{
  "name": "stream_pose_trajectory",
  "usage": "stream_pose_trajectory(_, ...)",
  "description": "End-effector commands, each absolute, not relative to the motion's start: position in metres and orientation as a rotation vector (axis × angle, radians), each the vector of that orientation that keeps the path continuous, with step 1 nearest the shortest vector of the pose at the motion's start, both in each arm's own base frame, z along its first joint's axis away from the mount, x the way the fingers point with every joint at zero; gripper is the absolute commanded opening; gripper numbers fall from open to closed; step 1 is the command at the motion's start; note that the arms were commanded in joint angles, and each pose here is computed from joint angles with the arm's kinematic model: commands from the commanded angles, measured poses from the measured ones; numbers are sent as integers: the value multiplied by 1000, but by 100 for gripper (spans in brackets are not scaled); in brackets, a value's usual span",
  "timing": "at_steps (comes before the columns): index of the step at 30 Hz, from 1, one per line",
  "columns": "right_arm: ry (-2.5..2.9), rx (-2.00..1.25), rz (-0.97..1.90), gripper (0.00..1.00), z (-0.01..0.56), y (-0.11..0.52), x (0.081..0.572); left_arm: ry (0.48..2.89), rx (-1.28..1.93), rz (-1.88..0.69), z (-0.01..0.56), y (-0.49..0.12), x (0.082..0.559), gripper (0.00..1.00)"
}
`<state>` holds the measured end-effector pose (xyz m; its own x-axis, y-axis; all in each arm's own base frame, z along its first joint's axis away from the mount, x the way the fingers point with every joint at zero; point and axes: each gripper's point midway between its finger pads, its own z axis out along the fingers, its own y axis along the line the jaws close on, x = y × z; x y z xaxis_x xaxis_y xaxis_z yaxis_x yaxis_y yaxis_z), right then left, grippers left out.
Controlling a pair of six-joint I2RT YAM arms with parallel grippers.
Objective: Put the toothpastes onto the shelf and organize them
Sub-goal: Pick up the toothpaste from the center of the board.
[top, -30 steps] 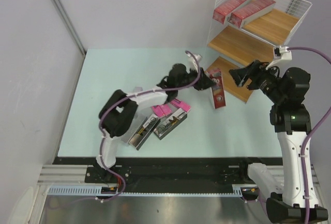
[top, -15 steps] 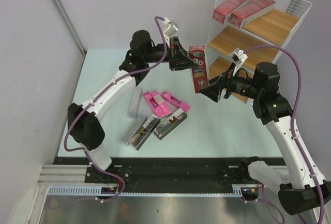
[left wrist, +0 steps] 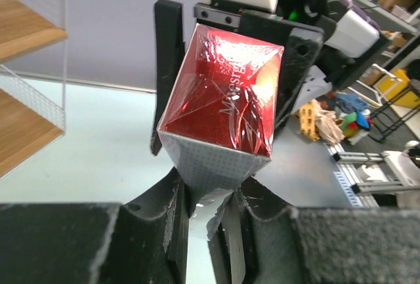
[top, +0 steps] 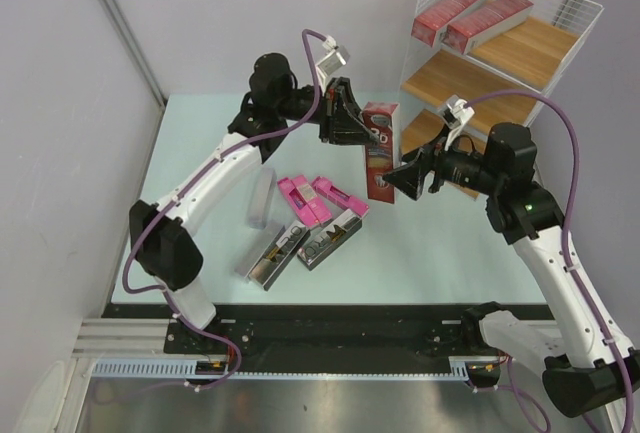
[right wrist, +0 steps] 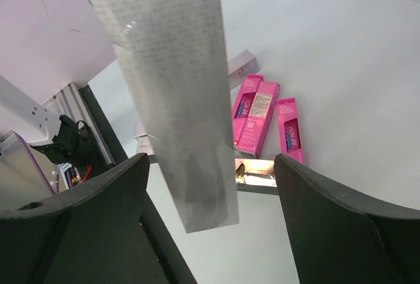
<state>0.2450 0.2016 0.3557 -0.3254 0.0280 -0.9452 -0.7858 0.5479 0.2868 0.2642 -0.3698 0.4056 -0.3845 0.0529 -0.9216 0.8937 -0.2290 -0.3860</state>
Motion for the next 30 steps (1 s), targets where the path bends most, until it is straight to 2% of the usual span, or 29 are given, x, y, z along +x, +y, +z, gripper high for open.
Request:
stream_pose_trajectory(1,1678,-651,914,81,361,203,246,1196,1260,-1702,458,-352,227,24)
stream_pose_trajectory(5,1688,-660,922,74,357,208,245,1099,1267,-1731,471,-350,221,24)
stream_pose_trajectory(6,1688,-666,924,65,357,209,244,1092,1260,-1740,473,-351,222,26)
stream_pose_trajectory(8,1693,-662,924,57,356,210,245,1072,1244,-1765,477,-352,224,27)
stream_pose_trajectory(9,1692,-662,928,46,356,211,245,1066,1240,-1774,478,-353,225,28)
stream_pose_trajectory(12,1690,-649,920,32,358,210,245,1043,1235,-1815,480,-355,228,29)
stream_pose_trajectory(13,1689,-643,916,30,359,209,246,1020,1236,-1829,484,-351,224,30)
stream_pose_trajectory(16,1677,-615,900,27,364,206,246,987,1230,-1841,486,-347,227,45)
stream_pose_trajectory(17,1677,-603,895,26,365,205,248,987,1215,-1843,486,-345,230,58)
stream_pose_trajectory(19,1674,-565,891,24,370,203,251,999,1184,-1834,486,-341,238,72)
stream_pose_trajectory(20,1676,-551,890,24,371,202,253,1015,1153,-1841,483,-340,243,88)
stream_pose_trajectory(22,1679,-516,890,23,375,202,258,1032,1117,-1822,481,-336,252,100)
stream_pose_trajectory(26,1691,-477,905,21,383,204,267,1192,964,-1756,464,-345,285,100)
stream_pose_trajectory(27,1690,-467,902,21,386,204,271,1172,955,-1633,458,-348,301,100)
stream_pose_trajectory(28,1689,-455,904,20,389,204,272,1327,873,-1619,445,-349,312,100)
stream_pose_trajectory(30,1684,-435,897,20,396,203,277,1449,744,-1474,427,-349,342,100)
